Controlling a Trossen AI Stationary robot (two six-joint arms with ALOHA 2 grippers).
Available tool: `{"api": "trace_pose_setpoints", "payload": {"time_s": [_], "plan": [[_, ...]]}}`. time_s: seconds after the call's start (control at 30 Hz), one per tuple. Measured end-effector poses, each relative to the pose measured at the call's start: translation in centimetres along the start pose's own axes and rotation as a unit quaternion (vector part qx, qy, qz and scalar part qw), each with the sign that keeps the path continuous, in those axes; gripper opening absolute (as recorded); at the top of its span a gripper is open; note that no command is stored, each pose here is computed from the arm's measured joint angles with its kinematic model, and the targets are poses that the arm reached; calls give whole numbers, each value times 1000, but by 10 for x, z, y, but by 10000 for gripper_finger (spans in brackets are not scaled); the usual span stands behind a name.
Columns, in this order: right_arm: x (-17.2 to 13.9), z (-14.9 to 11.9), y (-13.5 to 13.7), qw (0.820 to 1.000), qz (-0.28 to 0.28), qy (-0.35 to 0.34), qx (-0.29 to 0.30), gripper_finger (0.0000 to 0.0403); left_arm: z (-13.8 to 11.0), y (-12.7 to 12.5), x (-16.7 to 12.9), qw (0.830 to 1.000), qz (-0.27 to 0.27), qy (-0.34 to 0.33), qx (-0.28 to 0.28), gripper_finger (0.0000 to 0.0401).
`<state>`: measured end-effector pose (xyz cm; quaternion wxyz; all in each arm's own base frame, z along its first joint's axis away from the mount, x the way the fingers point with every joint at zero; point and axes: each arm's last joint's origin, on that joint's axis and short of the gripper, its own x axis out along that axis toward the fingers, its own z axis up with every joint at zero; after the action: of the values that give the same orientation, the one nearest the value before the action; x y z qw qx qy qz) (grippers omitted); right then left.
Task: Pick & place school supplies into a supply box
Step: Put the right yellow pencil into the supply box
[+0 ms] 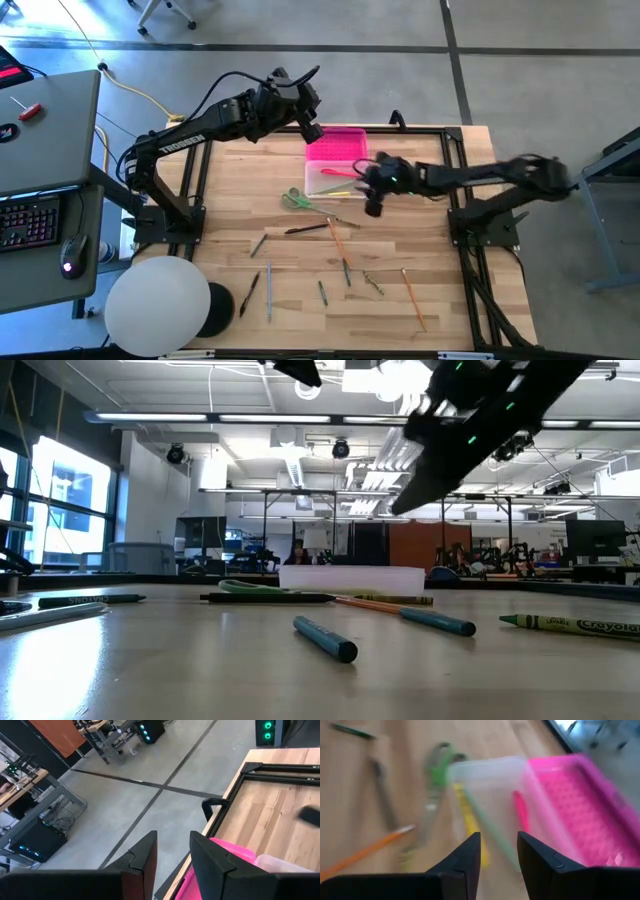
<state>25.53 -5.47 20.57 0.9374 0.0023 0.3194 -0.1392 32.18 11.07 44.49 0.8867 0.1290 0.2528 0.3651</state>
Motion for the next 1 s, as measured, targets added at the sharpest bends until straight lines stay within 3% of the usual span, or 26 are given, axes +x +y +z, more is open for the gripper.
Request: {"api": "trace_pose_setpoints", "payload": {"time_s": [0.23,0.43,0.6,0.7,1.0], "plan": [[-63,-30,66,989,19,122,80,107,0,0,0,1000,-4,0,-11,147],[-89,-60,120,961,56,197,189,107,1,0,0,1000,-4,-5,-17,147],[-98,-80,150,923,67,262,274,107,1,0,0,1000,-4,-4,-21,147],[-98,-91,165,904,74,302,294,107,1,0,0,1000,-5,-4,-28,147],[-76,-112,179,888,28,355,291,107,1,0,0,1000,-6,-5,-29,147]]}}
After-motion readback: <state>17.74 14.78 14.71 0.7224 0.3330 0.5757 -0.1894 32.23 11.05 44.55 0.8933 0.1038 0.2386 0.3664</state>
